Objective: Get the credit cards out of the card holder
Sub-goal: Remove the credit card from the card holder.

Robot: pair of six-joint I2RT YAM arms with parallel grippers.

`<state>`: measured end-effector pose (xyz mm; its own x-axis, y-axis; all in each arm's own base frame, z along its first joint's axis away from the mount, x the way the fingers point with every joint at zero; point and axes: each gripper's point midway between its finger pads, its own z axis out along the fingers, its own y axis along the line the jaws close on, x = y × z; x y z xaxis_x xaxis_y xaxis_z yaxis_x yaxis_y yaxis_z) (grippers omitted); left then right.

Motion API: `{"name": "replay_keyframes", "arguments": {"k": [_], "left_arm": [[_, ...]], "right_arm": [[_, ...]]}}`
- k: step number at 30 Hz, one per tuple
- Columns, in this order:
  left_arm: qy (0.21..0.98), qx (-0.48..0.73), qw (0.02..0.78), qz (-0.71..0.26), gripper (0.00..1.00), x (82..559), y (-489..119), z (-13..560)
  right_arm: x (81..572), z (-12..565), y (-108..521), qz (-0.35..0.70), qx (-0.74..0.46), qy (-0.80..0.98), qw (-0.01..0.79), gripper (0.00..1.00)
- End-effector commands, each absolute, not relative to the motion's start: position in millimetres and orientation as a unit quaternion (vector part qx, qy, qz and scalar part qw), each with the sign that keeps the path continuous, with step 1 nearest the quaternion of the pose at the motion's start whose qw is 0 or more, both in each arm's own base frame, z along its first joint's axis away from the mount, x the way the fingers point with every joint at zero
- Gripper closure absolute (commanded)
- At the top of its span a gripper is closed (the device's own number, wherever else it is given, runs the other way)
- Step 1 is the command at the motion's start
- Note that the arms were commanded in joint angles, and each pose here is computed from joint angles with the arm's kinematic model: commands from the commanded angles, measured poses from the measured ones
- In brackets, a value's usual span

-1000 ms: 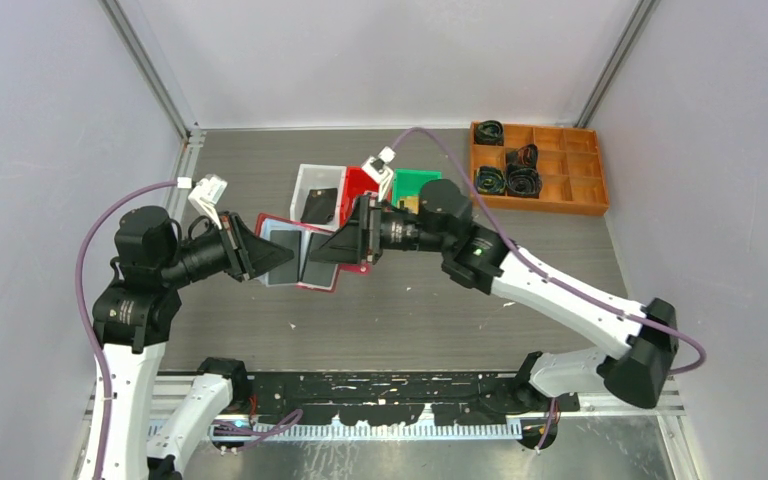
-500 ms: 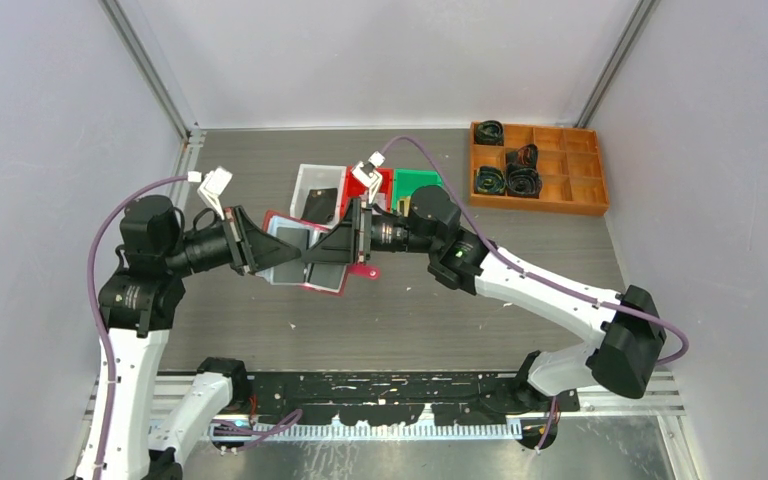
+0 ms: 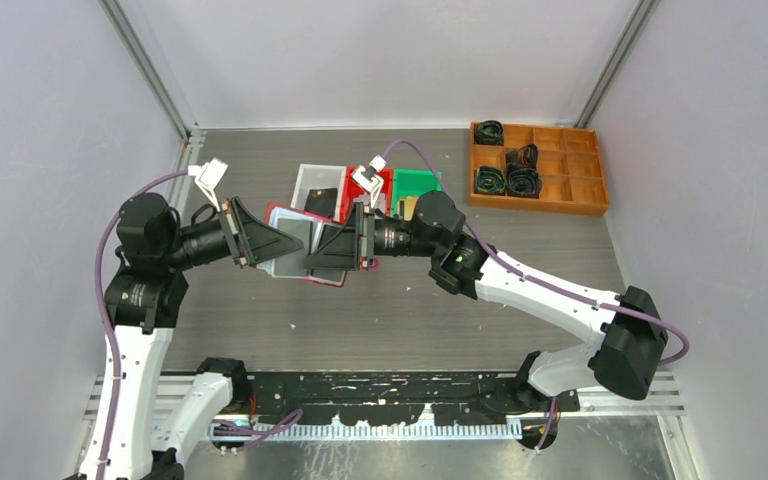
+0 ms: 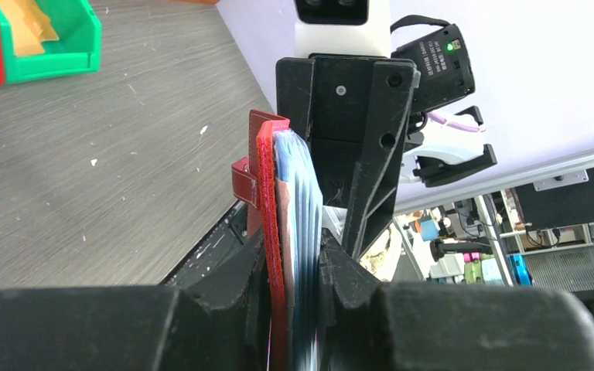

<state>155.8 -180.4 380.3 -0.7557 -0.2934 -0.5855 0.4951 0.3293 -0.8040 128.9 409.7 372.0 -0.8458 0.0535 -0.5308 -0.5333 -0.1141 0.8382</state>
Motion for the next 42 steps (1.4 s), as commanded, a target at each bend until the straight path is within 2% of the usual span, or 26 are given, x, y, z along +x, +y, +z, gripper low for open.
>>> {"name": "replay_keyframes", "arguments": {"k": [1, 6, 12, 14, 17, 27, 38, 40, 42], "left_arm": [[0.693, 0.138, 0.344, -0.618, 0.77, 126.3, -187.7, 410.9], [0.692, 0.141, 0.336, -0.623, 0.70, 122.5, -188.2, 411.6], [0.685, 0.146, 0.326, -0.635, 0.66, 117.5, -189.2, 418.1], [0.683, 0.147, 0.321, -0.639, 0.66, 115.9, -189.5, 419.4], [0.681, 0.157, 0.316, -0.642, 0.67, 110.6, -189.7, 420.2], [0.679, 0.159, 0.311, -0.646, 0.85, 112.4, -190.2, 425.0], [0.675, 0.164, 0.316, -0.647, 0.81, 111.4, -190.2, 432.6], [0.674, 0.165, 0.317, -0.646, 0.81, 110.9, -190.0, 433.1], [0.673, 0.167, 0.318, -0.646, 0.84, 110.5, -190.0, 432.7]], "right_arm": [[127.9, 393.4, 418.3, 0.742, -0.189, 0.605, 0.218, 0.64], [133.2, 393.9, 418.8, 0.743, -0.175, 0.606, 0.225, 0.79], [141.5, 382.1, 412.3, 0.736, -0.147, 0.616, 0.240, 0.97], [142.6, 380.4, 409.9, 0.738, -0.140, 0.614, 0.243, 0.99], [141.8, 380.2, 407.5, 0.740, -0.137, 0.611, 0.246, 0.99], [136.3, 375.0, 393.3, 0.736, -0.132, 0.613, 0.255, 0.99], [132.2, 363.6, 383.5, 0.726, -0.131, 0.622, 0.260, 0.99], [131.4, 367.5, 384.5, 0.731, -0.132, 0.618, 0.258, 0.94], [132.2, 374.2, 386.0, 0.736, -0.132, 0.612, 0.257, 0.74]]}}
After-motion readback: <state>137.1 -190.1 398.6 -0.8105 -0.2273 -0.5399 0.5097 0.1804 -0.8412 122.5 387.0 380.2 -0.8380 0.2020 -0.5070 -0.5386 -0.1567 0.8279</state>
